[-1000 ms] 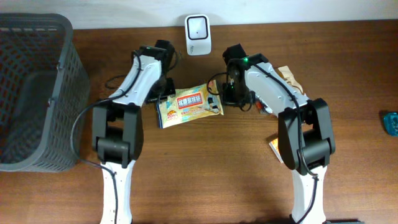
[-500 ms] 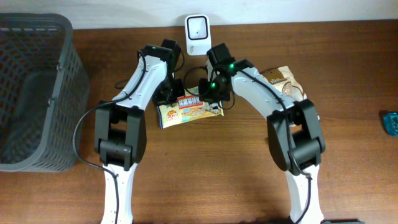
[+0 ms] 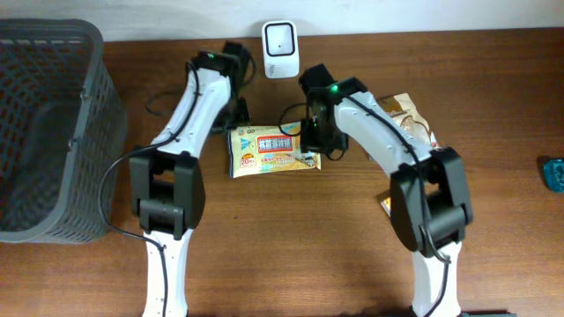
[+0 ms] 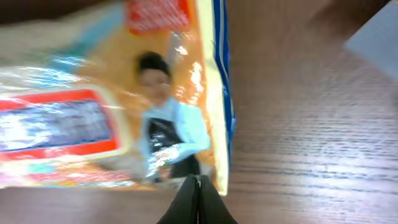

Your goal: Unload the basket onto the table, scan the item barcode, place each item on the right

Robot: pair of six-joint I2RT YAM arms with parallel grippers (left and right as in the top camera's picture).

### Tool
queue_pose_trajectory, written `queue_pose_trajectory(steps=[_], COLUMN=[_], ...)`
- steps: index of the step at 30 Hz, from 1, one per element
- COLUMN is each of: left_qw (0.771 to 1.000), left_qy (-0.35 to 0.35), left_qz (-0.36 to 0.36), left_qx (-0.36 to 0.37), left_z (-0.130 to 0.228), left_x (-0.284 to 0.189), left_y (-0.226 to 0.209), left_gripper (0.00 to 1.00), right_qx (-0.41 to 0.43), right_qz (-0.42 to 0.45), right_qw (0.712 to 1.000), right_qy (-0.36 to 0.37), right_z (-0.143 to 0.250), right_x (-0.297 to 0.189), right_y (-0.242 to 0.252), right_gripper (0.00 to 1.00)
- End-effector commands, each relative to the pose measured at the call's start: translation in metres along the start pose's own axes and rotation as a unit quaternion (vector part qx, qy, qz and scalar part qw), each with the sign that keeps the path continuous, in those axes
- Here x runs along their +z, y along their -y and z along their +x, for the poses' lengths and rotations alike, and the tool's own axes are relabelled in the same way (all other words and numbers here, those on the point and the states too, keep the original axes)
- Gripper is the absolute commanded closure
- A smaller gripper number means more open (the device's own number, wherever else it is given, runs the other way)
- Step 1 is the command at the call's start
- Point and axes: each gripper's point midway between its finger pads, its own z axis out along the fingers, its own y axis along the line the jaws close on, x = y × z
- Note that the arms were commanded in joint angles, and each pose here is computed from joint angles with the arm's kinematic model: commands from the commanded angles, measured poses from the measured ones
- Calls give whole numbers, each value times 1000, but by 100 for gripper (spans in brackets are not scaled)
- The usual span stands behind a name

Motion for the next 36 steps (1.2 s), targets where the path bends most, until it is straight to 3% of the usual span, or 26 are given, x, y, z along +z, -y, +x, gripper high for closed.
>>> queue_pose_trajectory(steps=[1, 2, 4, 5, 10, 14, 16, 17, 22, 25, 27, 29, 30, 33, 36], left_qw=[999, 998, 997, 996, 996, 997, 997, 997, 997, 997, 997, 997, 997, 997, 997], left_qy=[37, 42, 44, 42, 13, -3, -3, -3, -3, -3, -3, -3, -3, -3, -3], left_qz=[3, 5, 5, 7, -13, -19, -19, -19, -19, -19, -19, -19, -19, -19, -19], left_qx=[-29, -42, -63, -75, -83, -80, -80, -80, -80, -80, -80, -80, -80, -80, -80], left_z=[-27, -34, -41, -42, -31, -23, -23, -23, -23, -23, -23, -23, -23, -23, -23], left_x=[-19, -18, -15, -14, -12, -12, -12, -12, -12, -12, -12, -12, -12, -12, -12], left_y=[-15, -24, -37, -42, -61, -62, -62, -62, -62, -62, -62, -62, -62, -62, -62], left_gripper=[100, 74, 24, 3, 1, 1, 1, 1, 1, 1, 1, 1, 1, 1, 1], right_qx=[-50, -107, -145, -153, -158, -155, -151, -147, -132, -121, -146, -217, -256, -349, -381], right_qz=[-25, -56, -76, -83, -106, -90, -75, -62, -17, -6, -15, -29, -35, -43, 11], right_qw=[997, 991, 982, 978, 967, 970, 977, 983, 991, 992, 989, 976, 966, 936, 924], right_qy=[47, 63, 93, 112, 170, 166, 127, 92, -1, -30, -25, -2, 7, 21, 40], right_z=[-12, -20, -32, -41, -79, -83, -68, -52, -4, 22, 31, 35, 37, 46, 45], right_x=[-24, -25, -26, -27, 9, 40, 53, 57, 32, -15, -42, -54, -52, -36, -10], right_y=[-15, -29, -42, -48, -67, -61, -50, -41, -13, -3, -7, -26, -39, -73, -85], right_gripper=[89, 67, 43, 41, 55, 59, 66, 81, 83, 78, 67, 32, 24, 23, 22])
